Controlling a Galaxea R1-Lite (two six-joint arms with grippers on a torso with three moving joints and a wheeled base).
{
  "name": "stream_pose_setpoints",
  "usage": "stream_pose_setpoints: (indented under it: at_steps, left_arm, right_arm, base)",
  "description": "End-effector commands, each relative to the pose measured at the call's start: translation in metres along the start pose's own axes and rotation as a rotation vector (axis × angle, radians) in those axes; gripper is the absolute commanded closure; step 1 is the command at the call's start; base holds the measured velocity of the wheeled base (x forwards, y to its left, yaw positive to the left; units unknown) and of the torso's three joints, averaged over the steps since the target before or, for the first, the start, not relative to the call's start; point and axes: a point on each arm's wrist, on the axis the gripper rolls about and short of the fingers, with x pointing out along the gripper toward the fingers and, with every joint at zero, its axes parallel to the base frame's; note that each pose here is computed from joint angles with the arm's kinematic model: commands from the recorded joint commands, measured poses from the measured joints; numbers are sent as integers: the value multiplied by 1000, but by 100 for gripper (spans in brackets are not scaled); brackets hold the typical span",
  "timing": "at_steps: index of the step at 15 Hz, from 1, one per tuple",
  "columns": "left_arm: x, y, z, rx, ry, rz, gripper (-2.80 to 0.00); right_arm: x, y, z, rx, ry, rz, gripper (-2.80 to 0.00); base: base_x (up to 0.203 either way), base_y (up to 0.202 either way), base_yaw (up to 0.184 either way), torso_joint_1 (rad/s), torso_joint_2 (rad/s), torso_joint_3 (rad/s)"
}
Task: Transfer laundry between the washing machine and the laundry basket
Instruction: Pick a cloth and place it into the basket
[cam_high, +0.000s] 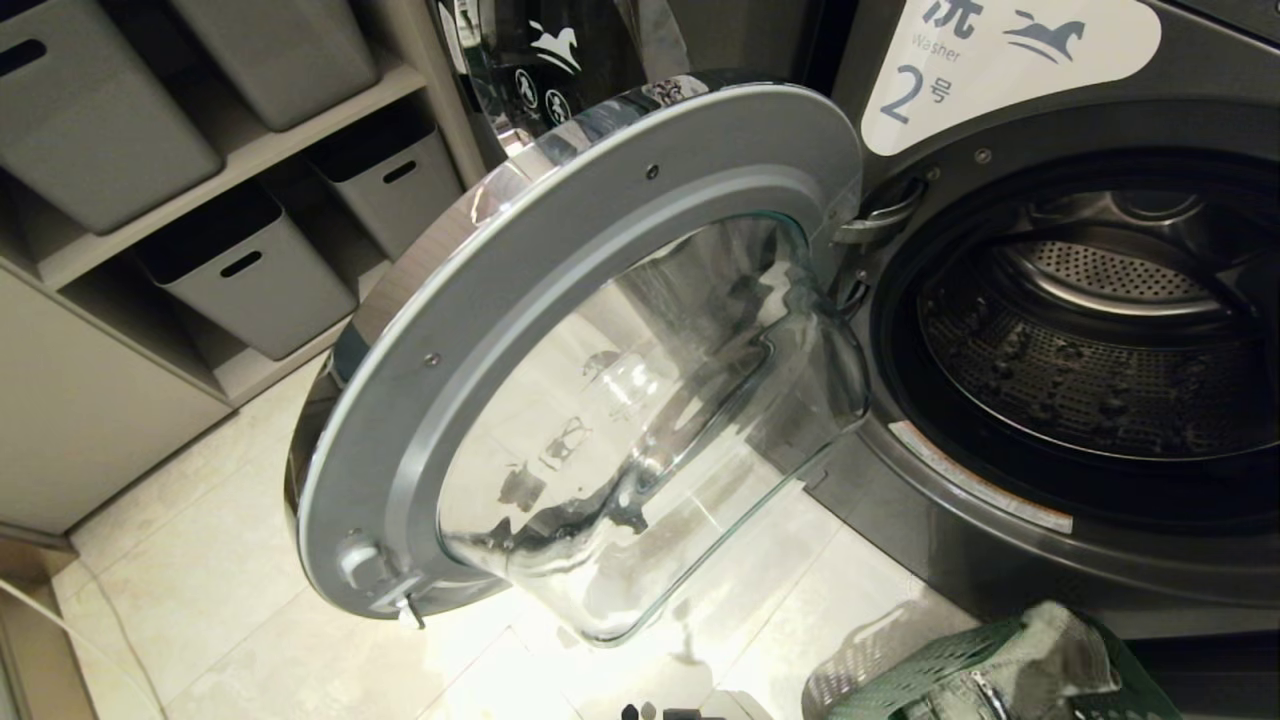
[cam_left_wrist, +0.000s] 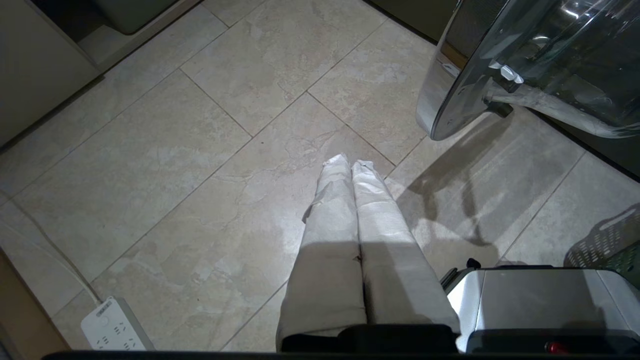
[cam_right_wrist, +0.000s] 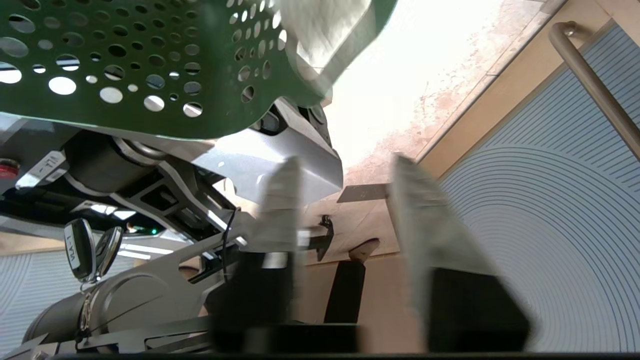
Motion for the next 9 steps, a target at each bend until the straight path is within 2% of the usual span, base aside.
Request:
stream_pose_setpoints:
  at_steps: [1, 3, 7, 8, 9]
  left_arm:
    - [0, 0, 0, 0, 3, 1, 0]
    - [0, 0, 0, 0, 3, 1, 0]
    - [0, 0, 0, 0, 3, 1, 0]
    - [0, 0, 0, 0, 3, 1, 0]
    - [0, 0, 0, 0, 3, 1, 0]
  right_arm:
    - [0, 1, -1, -6, 2, 3, -280]
    - [-3, 3, -1, -13, -15, 1, -280]
    - [-29, 12, -15, -28, -143, 11, -280]
    - [-36, 14, -20, -37, -179, 5, 0]
    - [-41, 17, -24, -50, -206, 1, 0]
  base:
    - [0, 0, 0, 0, 0, 0]
    - [0, 0, 0, 0, 0, 0]
    - [0, 0, 0, 0, 0, 0]
    - [0, 0, 0, 0, 0, 0]
    - [0, 0, 0, 0, 0, 0]
